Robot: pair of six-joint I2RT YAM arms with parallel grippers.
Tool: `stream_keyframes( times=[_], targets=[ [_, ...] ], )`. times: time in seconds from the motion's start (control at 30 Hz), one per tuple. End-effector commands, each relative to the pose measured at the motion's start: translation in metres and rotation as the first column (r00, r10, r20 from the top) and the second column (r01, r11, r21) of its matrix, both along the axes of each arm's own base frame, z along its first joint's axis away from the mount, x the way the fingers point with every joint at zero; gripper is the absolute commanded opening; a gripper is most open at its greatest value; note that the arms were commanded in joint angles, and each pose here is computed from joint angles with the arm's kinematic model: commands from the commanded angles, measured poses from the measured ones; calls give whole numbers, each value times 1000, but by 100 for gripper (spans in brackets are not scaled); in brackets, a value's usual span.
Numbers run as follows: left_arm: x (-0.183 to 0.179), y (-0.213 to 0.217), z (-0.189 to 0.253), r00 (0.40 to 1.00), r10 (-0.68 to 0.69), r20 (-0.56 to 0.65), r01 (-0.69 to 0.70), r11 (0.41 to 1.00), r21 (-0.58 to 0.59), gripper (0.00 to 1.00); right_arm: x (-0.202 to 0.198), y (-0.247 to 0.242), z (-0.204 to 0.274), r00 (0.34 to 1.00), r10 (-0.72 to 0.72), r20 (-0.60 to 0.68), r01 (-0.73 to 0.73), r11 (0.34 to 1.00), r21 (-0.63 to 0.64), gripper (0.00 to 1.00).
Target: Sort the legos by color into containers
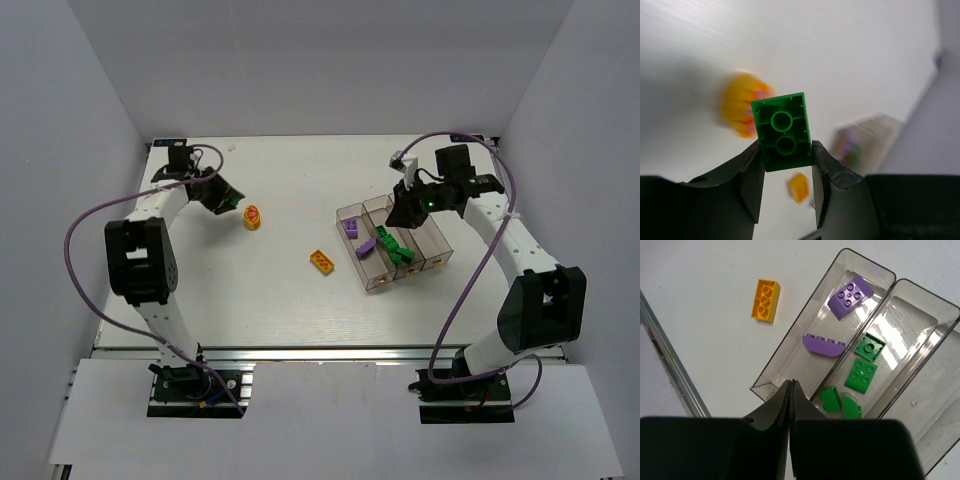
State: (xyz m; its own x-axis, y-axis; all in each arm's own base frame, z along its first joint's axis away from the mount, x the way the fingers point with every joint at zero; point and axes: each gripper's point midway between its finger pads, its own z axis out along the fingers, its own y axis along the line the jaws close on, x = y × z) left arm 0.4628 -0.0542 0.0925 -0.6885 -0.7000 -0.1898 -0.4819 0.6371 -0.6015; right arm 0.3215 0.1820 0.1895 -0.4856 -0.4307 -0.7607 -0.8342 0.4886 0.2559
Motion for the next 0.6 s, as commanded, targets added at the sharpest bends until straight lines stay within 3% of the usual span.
stream_keyframes(
  times=[0.0, 0.13, 0.3, 0.4, 0.5, 0.57],
  targets=[
    [1, -94, 114, 892, -221, 394, 309, 935, -176, 0, 14, -2, 7, 995, -88, 42, 89, 996, -18, 0],
    [-25, -192, 129, 813, -389, 433, 519, 822, -236, 0, 48, -15, 16, 968, -234, 94, 240, 969, -57, 0],
    [-40, -265, 108, 769, -501, 397, 618, 741, -263, 0, 76, -27, 30, 920, -367, 137, 377, 924, -57, 0],
    [-44, -301, 110, 738, -544, 398, 661, 703, -264, 0, 77, -29, 36, 915, -377, 145, 388, 920, -51, 13],
    [-41, -339, 92, 718, -592, 365, 691, 670, -272, 0, 71, -27, 40, 919, -367, 145, 376, 926, -40, 19],
    [-37, -357, 103, 696, -604, 388, 712, 652, -261, 1, 68, -29, 40, 917, -371, 147, 380, 924, -40, 20]
  ],
)
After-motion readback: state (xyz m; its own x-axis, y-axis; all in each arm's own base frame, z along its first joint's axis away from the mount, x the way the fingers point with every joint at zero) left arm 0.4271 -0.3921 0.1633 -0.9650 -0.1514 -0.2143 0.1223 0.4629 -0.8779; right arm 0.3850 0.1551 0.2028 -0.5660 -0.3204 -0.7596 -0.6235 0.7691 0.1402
